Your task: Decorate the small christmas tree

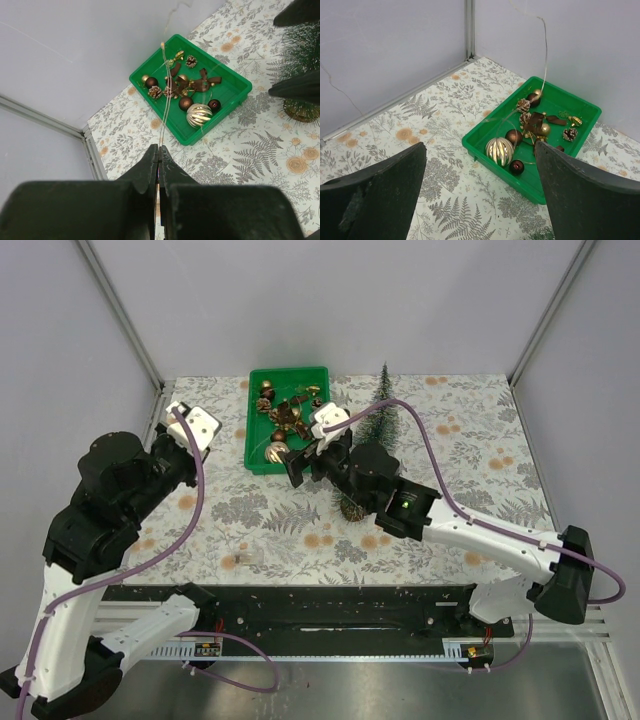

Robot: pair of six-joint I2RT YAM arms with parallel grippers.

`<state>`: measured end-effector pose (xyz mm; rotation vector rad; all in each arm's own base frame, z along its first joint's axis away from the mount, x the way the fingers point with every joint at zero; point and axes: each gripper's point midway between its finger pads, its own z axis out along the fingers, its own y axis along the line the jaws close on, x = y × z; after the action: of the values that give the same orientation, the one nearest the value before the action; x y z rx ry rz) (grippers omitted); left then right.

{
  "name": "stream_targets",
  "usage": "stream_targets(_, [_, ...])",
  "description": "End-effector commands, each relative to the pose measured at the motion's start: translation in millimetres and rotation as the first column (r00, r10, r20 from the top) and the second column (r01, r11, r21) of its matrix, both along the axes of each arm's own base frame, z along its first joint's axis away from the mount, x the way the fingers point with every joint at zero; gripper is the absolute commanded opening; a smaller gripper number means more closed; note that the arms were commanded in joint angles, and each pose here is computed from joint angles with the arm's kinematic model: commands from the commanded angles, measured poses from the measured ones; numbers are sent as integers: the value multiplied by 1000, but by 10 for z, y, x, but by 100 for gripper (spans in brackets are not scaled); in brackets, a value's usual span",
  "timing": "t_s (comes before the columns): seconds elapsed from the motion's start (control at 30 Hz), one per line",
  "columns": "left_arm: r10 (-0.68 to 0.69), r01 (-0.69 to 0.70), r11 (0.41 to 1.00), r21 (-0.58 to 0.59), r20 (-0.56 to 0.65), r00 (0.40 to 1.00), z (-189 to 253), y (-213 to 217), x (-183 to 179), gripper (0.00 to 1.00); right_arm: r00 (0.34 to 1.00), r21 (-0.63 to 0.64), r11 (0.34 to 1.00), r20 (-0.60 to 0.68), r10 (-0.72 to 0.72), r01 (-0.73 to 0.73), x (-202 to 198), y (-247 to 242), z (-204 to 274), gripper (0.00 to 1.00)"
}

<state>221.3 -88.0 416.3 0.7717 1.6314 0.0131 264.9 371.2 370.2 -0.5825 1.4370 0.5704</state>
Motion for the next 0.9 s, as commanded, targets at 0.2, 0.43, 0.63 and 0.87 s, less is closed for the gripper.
stream_targets(0.2, [0, 6, 997, -78, 76, 997, 376, 52, -147, 0, 999, 110, 993, 22, -41, 38, 260, 85, 138, 79])
stream_targets(0.43, [-26, 30, 996, -81, 54, 998, 311, -4, -153, 0, 999, 145, 989, 50, -3, -4, 259, 194, 327, 59])
stream_targets(0.63, [-27, 30, 997, -73, 46, 999, 273, -12, -137, 0, 997, 184, 982, 77, 14, -28, 133, 48, 516, 42])
stream_targets(0.87, [-35, 39, 996, -85, 46, 998, 292, -34, -143, 0, 995, 206, 978, 86, -51, 33, 147, -144, 542, 70])
